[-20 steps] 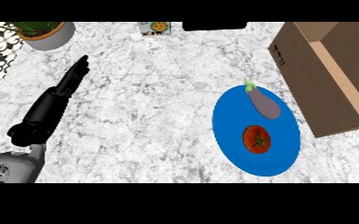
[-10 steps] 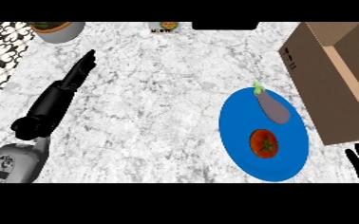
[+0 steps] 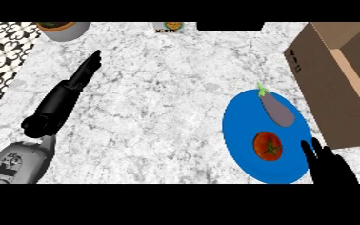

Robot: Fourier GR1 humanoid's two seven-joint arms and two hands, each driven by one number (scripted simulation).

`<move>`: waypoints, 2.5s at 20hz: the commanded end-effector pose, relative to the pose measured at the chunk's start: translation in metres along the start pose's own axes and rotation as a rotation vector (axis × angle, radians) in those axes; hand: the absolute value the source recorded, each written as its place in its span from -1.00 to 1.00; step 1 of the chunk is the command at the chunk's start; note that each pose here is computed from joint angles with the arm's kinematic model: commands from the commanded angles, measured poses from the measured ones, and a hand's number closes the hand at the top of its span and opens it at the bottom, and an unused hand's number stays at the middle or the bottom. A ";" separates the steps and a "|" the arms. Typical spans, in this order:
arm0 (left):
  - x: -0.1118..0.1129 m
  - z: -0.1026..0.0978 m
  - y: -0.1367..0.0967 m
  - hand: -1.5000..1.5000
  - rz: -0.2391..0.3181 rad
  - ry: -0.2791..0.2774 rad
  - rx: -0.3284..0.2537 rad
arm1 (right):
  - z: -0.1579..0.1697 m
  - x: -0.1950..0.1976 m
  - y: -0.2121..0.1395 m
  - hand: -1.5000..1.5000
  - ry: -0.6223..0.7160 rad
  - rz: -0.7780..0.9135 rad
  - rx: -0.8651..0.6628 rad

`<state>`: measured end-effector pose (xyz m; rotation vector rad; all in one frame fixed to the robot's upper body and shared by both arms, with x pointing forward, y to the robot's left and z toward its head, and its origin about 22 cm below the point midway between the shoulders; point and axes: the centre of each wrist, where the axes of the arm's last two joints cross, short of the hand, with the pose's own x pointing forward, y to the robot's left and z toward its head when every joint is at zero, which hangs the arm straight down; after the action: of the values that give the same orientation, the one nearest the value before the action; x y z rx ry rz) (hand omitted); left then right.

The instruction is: Pick the tomato from the plate and place it in the cardboard box

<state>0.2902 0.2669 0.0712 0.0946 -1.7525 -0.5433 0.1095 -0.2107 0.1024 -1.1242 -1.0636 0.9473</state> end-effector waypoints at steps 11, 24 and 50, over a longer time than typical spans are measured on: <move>-0.010 0.008 -0.015 0.00 0.000 -0.001 -0.004 | -0.032 0.075 0.025 -1.00 0.070 0.093 -0.033; -0.012 0.008 0.007 0.00 0.017 -0.004 0.020 | -0.069 0.058 0.049 -1.00 0.132 0.155 -0.005; 0.001 -0.004 -0.007 0.00 -0.005 0.003 0.017 | -0.096 0.039 0.103 1.00 0.050 0.170 0.040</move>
<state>0.2913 0.2636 0.0683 0.1021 -1.7485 -0.5275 0.2017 -0.1807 0.0046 -1.2193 -0.8696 1.0011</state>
